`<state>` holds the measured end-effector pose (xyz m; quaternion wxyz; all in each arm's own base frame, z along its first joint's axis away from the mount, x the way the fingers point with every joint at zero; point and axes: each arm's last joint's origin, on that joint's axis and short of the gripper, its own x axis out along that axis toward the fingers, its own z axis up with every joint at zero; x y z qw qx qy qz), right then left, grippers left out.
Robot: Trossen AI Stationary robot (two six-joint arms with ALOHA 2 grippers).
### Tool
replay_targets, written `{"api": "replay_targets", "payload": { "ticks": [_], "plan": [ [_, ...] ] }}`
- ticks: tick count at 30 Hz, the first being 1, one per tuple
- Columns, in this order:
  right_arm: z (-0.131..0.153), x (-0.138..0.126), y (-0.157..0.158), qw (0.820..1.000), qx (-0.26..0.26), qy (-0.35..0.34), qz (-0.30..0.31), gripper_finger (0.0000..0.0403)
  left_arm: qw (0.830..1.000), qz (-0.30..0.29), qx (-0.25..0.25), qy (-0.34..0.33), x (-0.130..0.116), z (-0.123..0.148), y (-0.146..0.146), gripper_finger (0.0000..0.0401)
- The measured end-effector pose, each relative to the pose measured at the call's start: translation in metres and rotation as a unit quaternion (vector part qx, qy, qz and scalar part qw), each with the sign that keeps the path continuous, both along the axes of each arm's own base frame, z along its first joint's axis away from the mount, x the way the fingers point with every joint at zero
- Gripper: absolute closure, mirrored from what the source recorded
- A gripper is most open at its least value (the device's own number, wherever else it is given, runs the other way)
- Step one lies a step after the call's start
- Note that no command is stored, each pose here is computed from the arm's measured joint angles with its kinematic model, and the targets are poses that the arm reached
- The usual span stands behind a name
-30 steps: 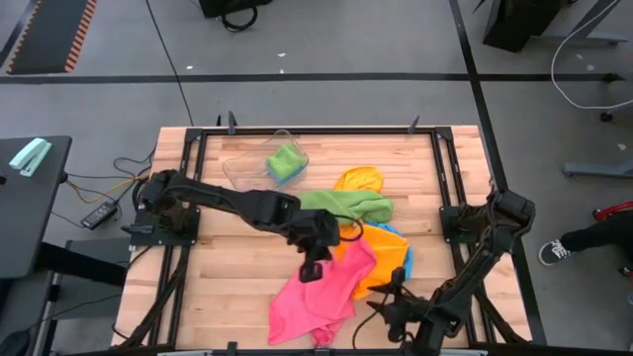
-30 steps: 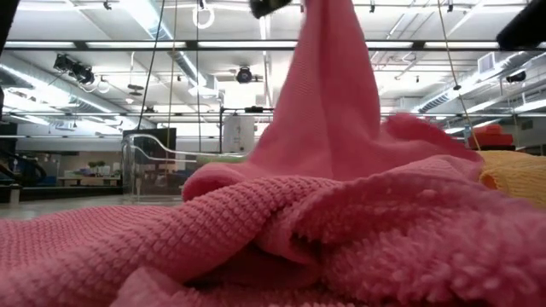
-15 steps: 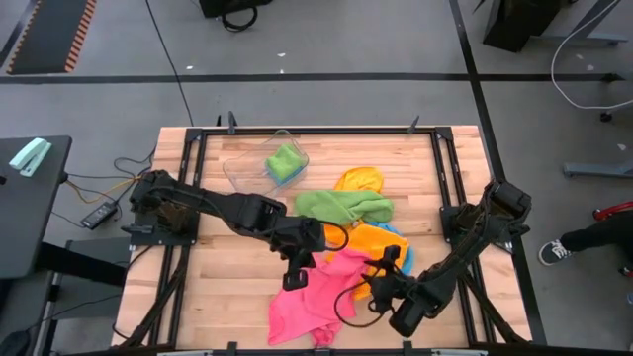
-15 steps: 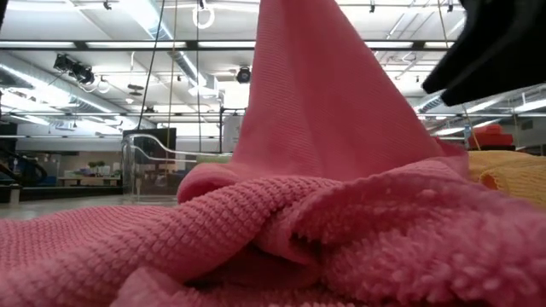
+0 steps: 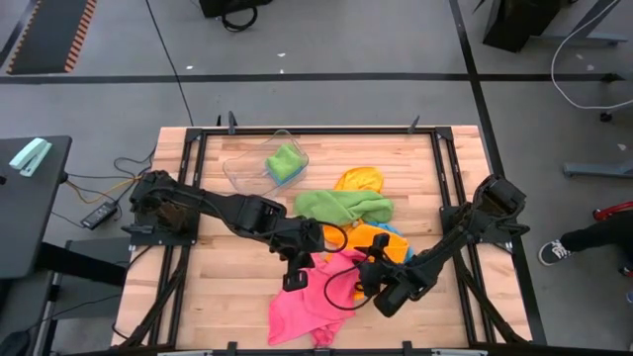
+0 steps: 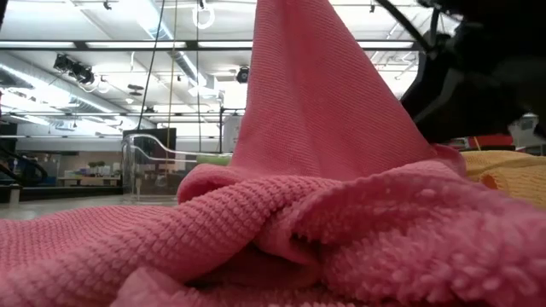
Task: Fold microfiber towels
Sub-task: Fold the left pink microfiber towel
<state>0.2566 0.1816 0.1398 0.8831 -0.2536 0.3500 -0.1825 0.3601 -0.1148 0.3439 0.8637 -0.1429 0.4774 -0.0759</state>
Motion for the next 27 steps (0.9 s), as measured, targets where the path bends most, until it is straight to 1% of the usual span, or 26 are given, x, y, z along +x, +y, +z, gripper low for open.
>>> {"api": "replay_targets", "payload": {
  "ticks": [4,8,12,14,16,21,22,24,27],
  "plan": [
    [-0.009,0.002,-0.006,1.0,-0.013,-0.009,0.024,0.0213,1.0,-0.005,0.013,-0.006,0.0,0.0,0.0,0.0395],
    [-0.012,0.008,-0.011,0.999,-0.017,-0.029,0.037,0.0215,1.0,-0.008,0.016,-0.008,0.0,0.0,0.0,0.0389],
    [-0.01,0.011,-0.011,0.998,-0.024,-0.036,0.048,0.0232,1.0,-0.008,0.016,-0.008,0.0,0.0,0.001,0.0391],
    [-0.01,0.011,-0.011,0.998,-0.027,-0.035,0.047,0.025,1.0,-0.008,0.016,-0.008,0.0,0.0,0.001,0.0395],
    [-0.01,0.012,-0.013,0.998,-0.028,-0.035,0.045,0.028,1.0,-0.008,0.016,-0.007,0.0,0.0,0.001,0.0395],
    [-0.01,0.012,-0.012,0.998,-0.031,-0.034,0.046,0.0382,1.0,-0.006,0.024,-0.009,0.0,0.0,-0.001,0.0388],
    [-0.01,0.011,-0.011,0.998,-0.034,-0.032,0.051,0.0391,1.0,-0.005,0.026,-0.009,0.0,0.0,-0.001,0.039],
    [-0.005,0.006,-0.006,0.997,-0.049,-0.034,0.058,0.0392,0.999,-0.005,0.03,-0.008,-0.001,-0.001,-0.002,0.0395],
    [0.017,-0.004,0.01,0.994,-0.056,-0.045,0.079,0.0393,0.999,-0.008,0.039,0.0,-0.004,-0.002,-0.007,0.0393]
  ]
}}
